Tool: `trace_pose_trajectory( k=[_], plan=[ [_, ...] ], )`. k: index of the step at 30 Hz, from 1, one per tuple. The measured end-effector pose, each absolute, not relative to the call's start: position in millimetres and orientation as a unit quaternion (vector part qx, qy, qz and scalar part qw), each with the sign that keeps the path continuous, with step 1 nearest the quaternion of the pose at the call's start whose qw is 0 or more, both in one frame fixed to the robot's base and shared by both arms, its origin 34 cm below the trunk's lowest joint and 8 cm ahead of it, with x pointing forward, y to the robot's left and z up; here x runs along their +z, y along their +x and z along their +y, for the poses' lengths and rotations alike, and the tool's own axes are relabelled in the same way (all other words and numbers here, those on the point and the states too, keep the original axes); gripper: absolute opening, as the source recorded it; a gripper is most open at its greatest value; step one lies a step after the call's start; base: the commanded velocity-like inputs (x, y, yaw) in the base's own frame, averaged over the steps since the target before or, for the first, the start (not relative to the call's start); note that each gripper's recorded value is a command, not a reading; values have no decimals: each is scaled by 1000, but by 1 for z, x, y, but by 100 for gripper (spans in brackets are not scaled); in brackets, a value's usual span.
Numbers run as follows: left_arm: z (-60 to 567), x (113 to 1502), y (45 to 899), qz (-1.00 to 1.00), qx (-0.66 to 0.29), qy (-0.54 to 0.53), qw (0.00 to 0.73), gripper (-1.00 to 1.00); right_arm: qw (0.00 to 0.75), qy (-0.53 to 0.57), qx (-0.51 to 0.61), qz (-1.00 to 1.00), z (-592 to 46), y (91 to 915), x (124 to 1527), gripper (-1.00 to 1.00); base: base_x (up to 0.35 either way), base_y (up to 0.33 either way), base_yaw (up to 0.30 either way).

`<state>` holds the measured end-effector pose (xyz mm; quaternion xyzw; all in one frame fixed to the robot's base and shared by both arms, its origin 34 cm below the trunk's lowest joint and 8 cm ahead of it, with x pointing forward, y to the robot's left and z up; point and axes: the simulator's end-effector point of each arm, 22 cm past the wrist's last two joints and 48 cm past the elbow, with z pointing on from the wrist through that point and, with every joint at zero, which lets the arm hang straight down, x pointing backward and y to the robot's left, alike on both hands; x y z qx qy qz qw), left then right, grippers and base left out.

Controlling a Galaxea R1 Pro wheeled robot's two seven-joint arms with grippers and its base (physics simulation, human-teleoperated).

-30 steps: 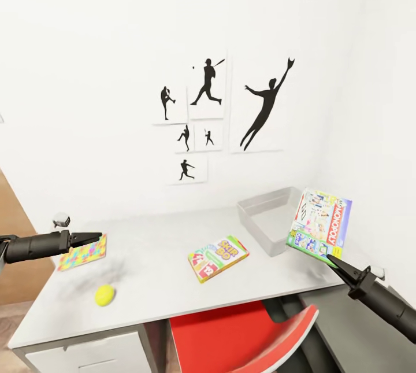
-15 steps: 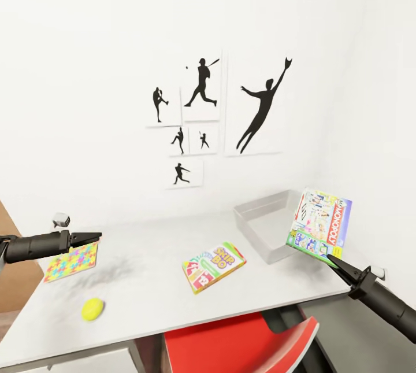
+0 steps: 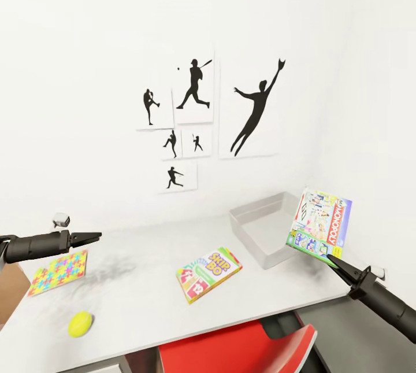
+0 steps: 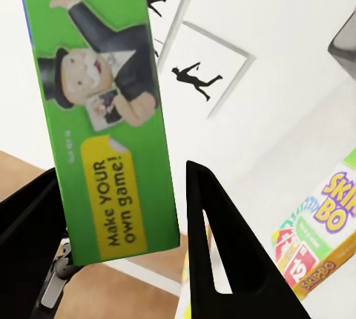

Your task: Put all the toys in the child's room - the three board games (two on the bed and one on the table), the two jigsaw puzzles on the table, and the tennis ball on the table - inside the toy box on the table in the child's room.

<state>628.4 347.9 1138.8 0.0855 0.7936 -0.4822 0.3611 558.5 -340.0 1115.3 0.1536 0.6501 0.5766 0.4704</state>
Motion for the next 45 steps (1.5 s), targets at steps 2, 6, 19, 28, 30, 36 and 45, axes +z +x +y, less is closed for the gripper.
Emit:
trace_pose_trajectory(
  k=[2, 6, 19, 28, 30, 36, 45],
  plan=[
    [348, 1139, 628, 794, -482, 85, 361, 100, 470, 154, 577, 650, -340, 559, 1115, -100, 88, 12, -2],
    [348, 1139, 629, 794, -482, 85, 361, 100, 470, 154, 577, 650, -340, 559, 1115, -100, 40, 6, -1],
    [348, 1139, 629, 794, -482, 85, 361, 100, 470, 154, 577, 650, -340, 559, 1115, -100, 59, 1, 0],
    [348, 1139, 628, 794, -482, 85, 361, 100, 470, 153, 577, 650, -340, 559, 1115, -100, 72, 0, 0],
    [348, 1139, 629, 794, -482, 85, 361, 100, 470, 153, 577, 650, -340, 559, 1115, -100, 25, 0, 0],
    [348, 1138, 628, 794, -482, 85, 361, 100, 470, 153, 577, 650, -340, 559, 1115, -100, 12, 0, 0],
    [348, 1138, 628, 794, -482, 85, 361, 100, 471, 153, 577, 650, -340, 559, 1116, -100, 63, 0, 0]
  ],
)
